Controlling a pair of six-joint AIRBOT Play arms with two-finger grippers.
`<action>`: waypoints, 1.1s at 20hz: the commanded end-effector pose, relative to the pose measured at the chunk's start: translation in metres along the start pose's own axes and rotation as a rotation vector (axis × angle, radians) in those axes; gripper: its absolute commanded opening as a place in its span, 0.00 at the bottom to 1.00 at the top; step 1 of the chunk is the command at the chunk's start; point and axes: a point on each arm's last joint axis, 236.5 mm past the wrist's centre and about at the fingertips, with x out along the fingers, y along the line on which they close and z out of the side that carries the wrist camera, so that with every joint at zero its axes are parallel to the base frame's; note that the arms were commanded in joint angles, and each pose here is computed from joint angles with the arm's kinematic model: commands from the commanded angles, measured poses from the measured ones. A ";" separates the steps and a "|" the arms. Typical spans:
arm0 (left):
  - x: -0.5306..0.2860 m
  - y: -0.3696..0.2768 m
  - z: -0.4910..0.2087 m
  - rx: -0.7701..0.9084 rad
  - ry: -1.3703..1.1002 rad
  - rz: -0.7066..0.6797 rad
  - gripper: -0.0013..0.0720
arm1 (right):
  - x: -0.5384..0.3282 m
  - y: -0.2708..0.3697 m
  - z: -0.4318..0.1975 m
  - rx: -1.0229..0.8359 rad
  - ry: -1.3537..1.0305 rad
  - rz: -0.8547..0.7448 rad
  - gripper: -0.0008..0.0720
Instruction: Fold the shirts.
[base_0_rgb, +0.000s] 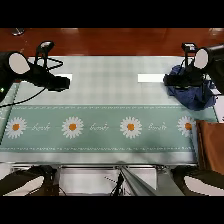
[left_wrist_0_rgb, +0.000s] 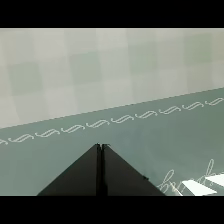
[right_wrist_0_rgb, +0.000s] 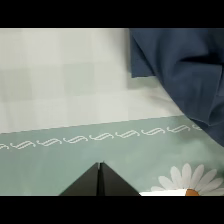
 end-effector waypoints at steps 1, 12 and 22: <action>0.000 0.001 0.000 -0.001 0.000 0.001 0.05 | 0.000 0.000 0.000 -0.001 0.001 0.000 0.05; 0.000 0.001 0.000 -0.001 0.001 0.001 0.05 | 0.000 0.000 0.000 -0.001 0.001 0.000 0.05; -0.006 0.000 0.057 0.000 -0.241 -0.002 0.05 | -0.013 0.013 0.077 -0.051 -0.332 0.045 0.05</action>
